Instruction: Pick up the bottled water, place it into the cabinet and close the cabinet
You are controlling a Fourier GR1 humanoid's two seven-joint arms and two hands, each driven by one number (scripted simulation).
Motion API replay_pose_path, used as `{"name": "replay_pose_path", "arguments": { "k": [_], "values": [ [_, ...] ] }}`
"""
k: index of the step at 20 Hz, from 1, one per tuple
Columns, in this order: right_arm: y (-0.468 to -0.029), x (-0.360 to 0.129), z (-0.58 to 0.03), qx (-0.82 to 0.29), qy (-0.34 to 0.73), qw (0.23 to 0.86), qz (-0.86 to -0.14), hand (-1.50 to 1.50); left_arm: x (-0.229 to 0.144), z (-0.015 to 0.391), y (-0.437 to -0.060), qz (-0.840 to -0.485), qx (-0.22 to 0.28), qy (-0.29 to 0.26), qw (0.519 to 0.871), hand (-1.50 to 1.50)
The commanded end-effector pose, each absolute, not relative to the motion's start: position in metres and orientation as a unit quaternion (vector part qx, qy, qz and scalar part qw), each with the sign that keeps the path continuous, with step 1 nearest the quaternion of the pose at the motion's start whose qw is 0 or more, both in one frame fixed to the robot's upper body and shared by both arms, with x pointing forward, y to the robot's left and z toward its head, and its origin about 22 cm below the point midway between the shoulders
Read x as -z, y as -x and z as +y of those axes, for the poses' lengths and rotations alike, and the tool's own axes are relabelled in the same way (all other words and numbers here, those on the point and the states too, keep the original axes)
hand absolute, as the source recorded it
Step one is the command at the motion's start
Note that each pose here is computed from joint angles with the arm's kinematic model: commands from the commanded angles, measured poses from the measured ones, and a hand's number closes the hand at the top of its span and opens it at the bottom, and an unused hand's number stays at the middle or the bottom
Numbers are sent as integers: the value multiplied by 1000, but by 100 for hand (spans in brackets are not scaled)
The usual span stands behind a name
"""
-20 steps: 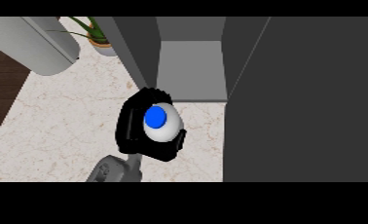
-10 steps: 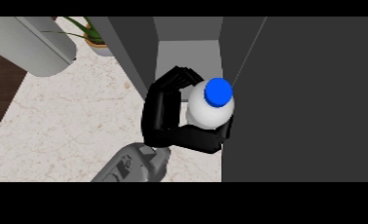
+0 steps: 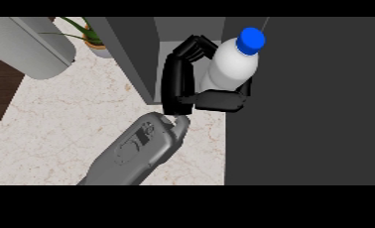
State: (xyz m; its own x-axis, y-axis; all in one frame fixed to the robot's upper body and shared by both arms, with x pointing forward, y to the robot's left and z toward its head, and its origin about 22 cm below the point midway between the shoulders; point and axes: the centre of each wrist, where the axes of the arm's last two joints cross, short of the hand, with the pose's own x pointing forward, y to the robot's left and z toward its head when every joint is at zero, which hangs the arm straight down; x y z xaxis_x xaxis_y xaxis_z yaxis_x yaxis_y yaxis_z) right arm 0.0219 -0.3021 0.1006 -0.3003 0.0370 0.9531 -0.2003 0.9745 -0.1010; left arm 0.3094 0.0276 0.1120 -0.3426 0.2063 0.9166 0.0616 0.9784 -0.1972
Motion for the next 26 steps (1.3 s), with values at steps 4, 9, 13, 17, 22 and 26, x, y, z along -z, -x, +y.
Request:
{"name": "replay_pose_path", "arguments": {
  "k": [4, 9, 13, 17, 22, 26],
  "values": [
    [-16, -128, -305, -99, -62, 569, -814, -150, -87, 28, -328, -810, -38, 36, 585, 150],
    [-28, -126, -304, -98, -65, 564, -817, -150, -86, 27, -348, -811, -35, 7, 584, 150],
    [-19, -119, -312, -92, -65, 566, -817, -150, -72, 42, -370, -807, -28, -17, 590, 150],
    [-12, -118, -319, -87, -77, 568, -815, -150, -67, 49, -377, -796, -65, -14, 601, 150],
    [-11, -120, -312, -95, -76, 569, -813, -150, -64, 71, -407, -801, -79, -40, 592, 150],
    [-28, -122, -307, -103, -82, 560, -818, -150, -54, 68, -410, -805, -53, -61, 588, 150]
  ]
}}
